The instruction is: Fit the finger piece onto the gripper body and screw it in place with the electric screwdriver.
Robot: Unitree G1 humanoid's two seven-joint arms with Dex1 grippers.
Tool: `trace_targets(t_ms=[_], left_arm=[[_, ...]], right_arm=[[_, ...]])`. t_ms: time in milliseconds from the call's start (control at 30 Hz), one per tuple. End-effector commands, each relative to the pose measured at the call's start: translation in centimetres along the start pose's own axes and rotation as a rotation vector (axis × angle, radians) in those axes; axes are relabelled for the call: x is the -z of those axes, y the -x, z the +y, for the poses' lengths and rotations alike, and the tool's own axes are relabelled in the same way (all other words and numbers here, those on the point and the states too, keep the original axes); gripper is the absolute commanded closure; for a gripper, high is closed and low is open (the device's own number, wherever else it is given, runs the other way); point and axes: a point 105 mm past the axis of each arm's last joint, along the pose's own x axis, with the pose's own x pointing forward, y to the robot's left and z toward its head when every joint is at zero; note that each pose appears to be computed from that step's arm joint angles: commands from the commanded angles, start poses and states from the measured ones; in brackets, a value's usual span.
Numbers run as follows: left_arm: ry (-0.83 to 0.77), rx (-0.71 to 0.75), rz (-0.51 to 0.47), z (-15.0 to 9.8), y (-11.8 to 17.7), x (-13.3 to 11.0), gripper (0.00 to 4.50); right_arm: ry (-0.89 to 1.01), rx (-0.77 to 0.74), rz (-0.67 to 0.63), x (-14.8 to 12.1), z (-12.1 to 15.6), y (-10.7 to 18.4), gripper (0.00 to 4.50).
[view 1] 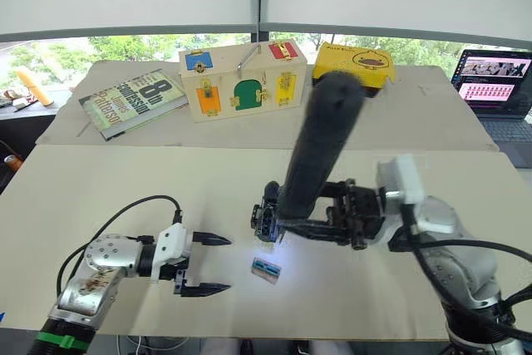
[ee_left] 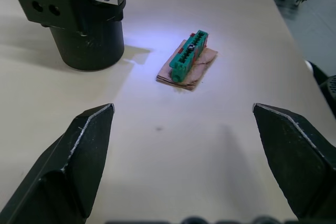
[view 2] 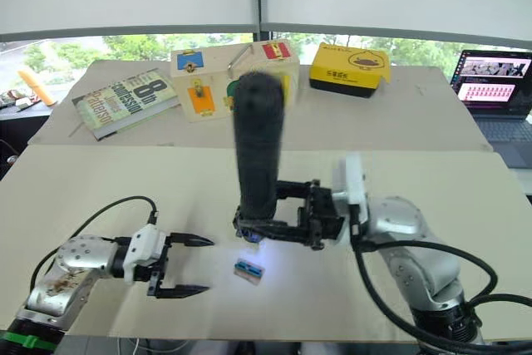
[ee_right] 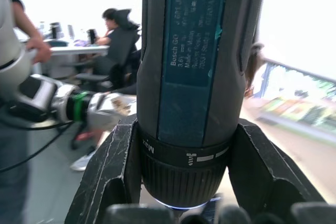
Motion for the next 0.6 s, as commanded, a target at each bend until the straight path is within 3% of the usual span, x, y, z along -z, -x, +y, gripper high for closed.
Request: trace_targets(t_ms=[33, 233, 600], left_arm=[[-0.012, 0.034, -0.007, -0.7, -1.6, -0.5, 0.03], [0.028, 0.07, 0.005, -2.0, -3.2, -0.1, 0.03], [0.002, 0.032, 0.025, -1.6, -4.8, 0.9, 0.03]], right_arm=[[0.061, -0.023, -0.07, -0.9, 0.5, -1.1, 2.6], [0.056, -0.047, -0.082, 0.3, 1.2, -1.8, 2.6], [0.06, -0.055, -0.033, 2.7, 1.7, -2.0, 2.6]])
